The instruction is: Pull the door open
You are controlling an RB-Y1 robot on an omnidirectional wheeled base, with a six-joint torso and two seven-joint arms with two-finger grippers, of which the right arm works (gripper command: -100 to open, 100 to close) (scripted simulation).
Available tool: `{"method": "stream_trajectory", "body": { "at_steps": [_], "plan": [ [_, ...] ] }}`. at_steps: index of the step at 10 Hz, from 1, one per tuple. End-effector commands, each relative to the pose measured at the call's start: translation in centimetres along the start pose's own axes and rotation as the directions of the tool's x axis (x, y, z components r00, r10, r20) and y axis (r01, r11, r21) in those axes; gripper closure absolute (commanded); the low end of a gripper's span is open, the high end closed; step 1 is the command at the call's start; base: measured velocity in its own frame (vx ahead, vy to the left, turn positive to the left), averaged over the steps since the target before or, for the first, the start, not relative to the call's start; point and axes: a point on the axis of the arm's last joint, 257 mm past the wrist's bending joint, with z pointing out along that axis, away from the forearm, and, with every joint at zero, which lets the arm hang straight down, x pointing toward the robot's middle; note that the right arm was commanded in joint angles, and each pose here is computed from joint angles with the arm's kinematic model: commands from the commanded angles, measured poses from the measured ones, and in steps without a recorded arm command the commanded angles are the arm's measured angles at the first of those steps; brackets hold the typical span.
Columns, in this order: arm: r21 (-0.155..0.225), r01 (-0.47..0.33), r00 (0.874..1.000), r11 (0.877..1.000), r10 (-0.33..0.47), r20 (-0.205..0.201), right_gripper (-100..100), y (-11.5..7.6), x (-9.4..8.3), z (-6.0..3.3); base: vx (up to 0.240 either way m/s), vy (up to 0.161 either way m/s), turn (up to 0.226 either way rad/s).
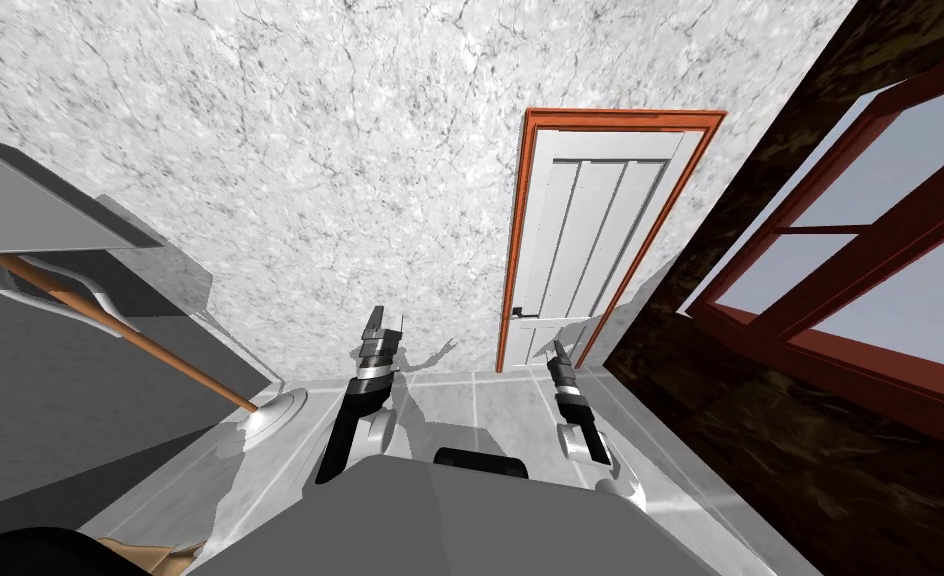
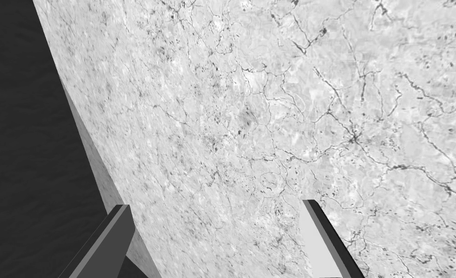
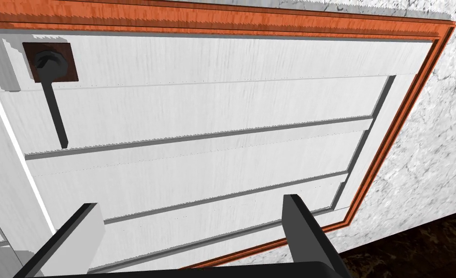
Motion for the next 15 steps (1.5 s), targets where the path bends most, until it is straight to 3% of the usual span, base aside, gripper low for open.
{"method": "stream_trajectory", "body": {
  "at_steps": [1,15],
  "plan": [
    [0.012,-0.001,1.0,1.0,0.001,0.002,-100,-0.7,-0.2,-0.15,0.045,-0.048,0.048],
    [0.177,-0.019,0.999,0.984,0.012,0.039,-100,-9.1,-1.6,-1.92,0.063,-0.065,0.104]
  ]
}}
